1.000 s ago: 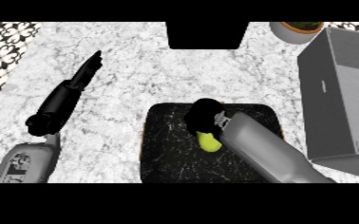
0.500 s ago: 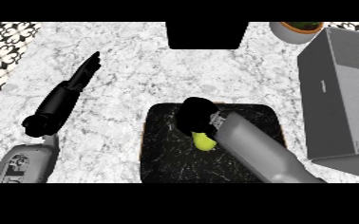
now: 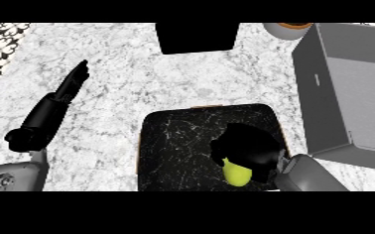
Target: Pick the pear from the tray and place it in the cardboard box
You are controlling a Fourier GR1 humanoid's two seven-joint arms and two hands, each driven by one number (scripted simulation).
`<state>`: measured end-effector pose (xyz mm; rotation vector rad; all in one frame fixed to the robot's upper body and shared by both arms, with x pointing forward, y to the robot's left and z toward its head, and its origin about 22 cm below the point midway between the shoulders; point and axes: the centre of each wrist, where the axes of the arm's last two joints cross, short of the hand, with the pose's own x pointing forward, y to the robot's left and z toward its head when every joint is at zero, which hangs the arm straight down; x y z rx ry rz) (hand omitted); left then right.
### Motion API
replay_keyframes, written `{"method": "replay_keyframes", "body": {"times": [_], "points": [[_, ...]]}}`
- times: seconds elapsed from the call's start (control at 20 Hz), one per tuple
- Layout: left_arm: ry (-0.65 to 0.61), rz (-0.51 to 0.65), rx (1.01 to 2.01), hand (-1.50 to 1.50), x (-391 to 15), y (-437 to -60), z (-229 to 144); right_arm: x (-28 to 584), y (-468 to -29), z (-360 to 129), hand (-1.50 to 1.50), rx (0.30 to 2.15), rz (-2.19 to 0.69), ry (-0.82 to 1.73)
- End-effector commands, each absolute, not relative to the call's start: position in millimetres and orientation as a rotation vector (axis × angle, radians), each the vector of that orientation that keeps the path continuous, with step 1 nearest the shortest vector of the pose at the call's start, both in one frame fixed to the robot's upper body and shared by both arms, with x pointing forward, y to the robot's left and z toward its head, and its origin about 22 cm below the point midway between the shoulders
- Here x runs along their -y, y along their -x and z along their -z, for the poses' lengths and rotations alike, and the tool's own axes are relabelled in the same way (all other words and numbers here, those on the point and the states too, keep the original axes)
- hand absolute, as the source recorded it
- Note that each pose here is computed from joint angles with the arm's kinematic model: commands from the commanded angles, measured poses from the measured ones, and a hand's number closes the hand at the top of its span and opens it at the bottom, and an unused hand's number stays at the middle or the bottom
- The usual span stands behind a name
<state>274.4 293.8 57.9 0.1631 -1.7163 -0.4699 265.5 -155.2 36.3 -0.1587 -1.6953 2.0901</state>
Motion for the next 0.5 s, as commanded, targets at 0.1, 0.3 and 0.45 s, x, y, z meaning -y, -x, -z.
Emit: {"method": "replay_keyframes", "body": {"times": [0.1,0.3,0.45], "points": [[-0.193,0.444,1.714,0.0,-302,-268,-59,220,-214,-76,1.5,2.041,-1.946,0.25],[-0.169,0.469,1.722,0.0,-291,-272,-61,269,-197,-119,1.5,2.116,-1.826,0.308],[-0.171,0.454,1.722,0.0,-295,-267,-53,292,-185,-134,1.5,2.137,-1.561,0.424]]}}
